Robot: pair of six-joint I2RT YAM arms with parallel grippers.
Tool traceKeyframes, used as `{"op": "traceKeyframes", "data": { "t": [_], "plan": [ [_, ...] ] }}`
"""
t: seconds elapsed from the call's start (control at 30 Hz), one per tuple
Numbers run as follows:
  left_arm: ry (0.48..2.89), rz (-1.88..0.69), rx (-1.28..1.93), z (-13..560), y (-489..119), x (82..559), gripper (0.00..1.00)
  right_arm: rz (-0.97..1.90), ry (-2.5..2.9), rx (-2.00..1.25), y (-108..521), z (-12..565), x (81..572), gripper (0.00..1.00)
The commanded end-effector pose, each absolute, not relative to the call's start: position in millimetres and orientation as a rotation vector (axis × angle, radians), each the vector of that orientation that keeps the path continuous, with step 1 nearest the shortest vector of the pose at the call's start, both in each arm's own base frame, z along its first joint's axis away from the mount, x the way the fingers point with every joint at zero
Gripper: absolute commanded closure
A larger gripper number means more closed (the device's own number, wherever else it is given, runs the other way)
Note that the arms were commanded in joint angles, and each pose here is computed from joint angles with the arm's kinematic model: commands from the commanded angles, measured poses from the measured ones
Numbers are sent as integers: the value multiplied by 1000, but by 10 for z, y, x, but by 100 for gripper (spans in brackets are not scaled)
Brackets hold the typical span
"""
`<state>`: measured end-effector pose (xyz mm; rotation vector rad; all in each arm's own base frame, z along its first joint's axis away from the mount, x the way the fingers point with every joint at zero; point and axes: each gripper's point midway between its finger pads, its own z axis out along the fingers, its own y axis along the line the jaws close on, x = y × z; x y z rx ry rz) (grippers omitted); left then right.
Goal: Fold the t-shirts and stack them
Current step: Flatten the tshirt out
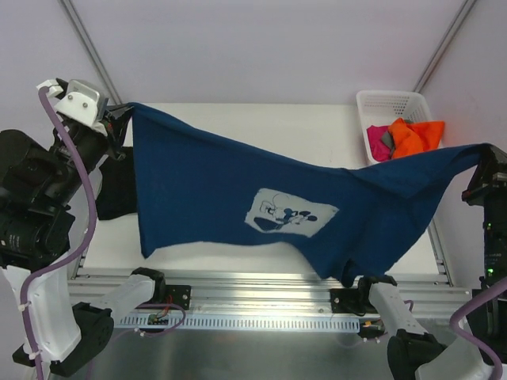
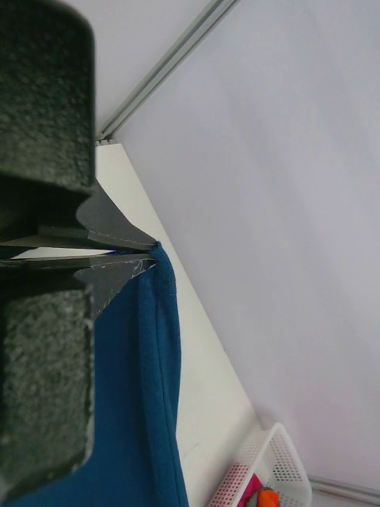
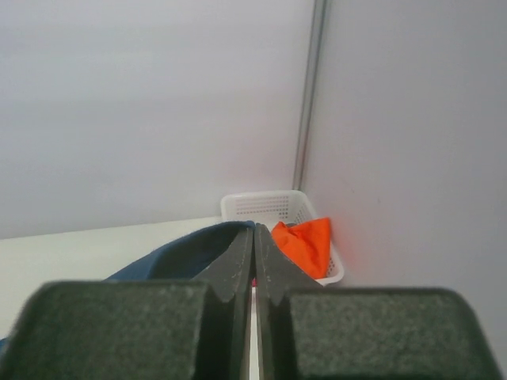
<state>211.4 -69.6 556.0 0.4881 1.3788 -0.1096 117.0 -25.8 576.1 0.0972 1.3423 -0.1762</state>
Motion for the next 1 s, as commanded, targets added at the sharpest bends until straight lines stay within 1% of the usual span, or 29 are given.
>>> {"op": "traceKeyframes", "data": {
  "t": [0.0, 0.07, 0.17, 0.3, 0.33, 0.4, 0.43, 0.5, 0.53, 0.57, 0.6, 0.63, 0.67, 0.7, 0.73, 0.77, 0.8, 0.83, 0.87, 0.9, 0.97],
  "plan": [
    [1352, -33, 472, 5675, -602, 2227, 100, -280, 1292, 152, -467, 5992, 1340, 99],
    [1375, -26, 474, 5606, -602, 2305, 100, -308, 1257, 123, -481, 6127, 1403, 99],
    [1439, -12, 498, 5368, -623, 2509, 100, -327, 1220, 99, -508, 6257, 1649, 99],
    [1545, -16, 511, 4939, -689, 2933, 100, -283, 1294, 98, -529, 6084, 2236, 99],
    [1585, -7, 517, 4802, -701, 3104, 100, -258, 1353, 79, -517, 5909, 2532, 99],
    [1627, 9, 546, 4626, -720, 3334, 100, -217, 1434, 61, -484, 5689, 2832, 99],
    [1668, -2, 564, 4465, -762, 3520, 100, -173, 1525, 43, -454, 5435, 3152, 99],
    [1691, -1, 554, 4375, -750, 3740, 100, -125, 1603, 7, -395, 5223, 3426, 99],
    [1739, -12, 565, 4191, -775, 3937, 100, -98, 1641, 0, -369, 5110, 3543, 99],
    [1756, -18, 571, 4120, -784, 4034, 100, -82, 1694, -10, -369, 4931, 3783, 99],
    [1758, -12, 566, 4117, -764, 4138, 100, -75, 1728, -21, -360, 4817, 3900, 100],
    [1805, -17, 575, 3916, -776, 4328, 100, -64, 1758, -31, -330, 4709, 4002, 99],
    [1821, -18, 577, 3849, -773, 4419, 100, -46, 1817, -30, -325, 4474, 4227, 99],
    [1821, -11, 572, 3858, -746, 4514, 100, -36, 1841, -36, -311, 4376, 4319, 99],
    [1866, -16, 586, 3640, -761, 4691, 100, -23, 1870, -48, -271, 4251, 4441, 99],
    [1877, -6, 593, 3579, -753, 4774, 100, -20, 1926, -55, -273, 4004, 4643, 99],
    [1874, 3, 589, 3593, -739, 4857, 100, -14, 1932, -60, -253, 3963, 4759, 99],
    [1913, 2, 595, 3398, -747, 4996, 100, -8, 1952, -66, -236, 3875, 4849, 99],
    [1923, 7, 596, 3342, -739, 5067, 100, -9, 1964, -75, -225, 3809, 4940, 99],
    [1944, 19, 593, 3232, -728, 5189, 100, -16, 1998, -97, -202, 3613, 5133, 99],
    [1959, 30, 594, 3144, -708, 5285, 100, -28, 2020, -105, -187, 3471, 5288, 99]
  ]
}}
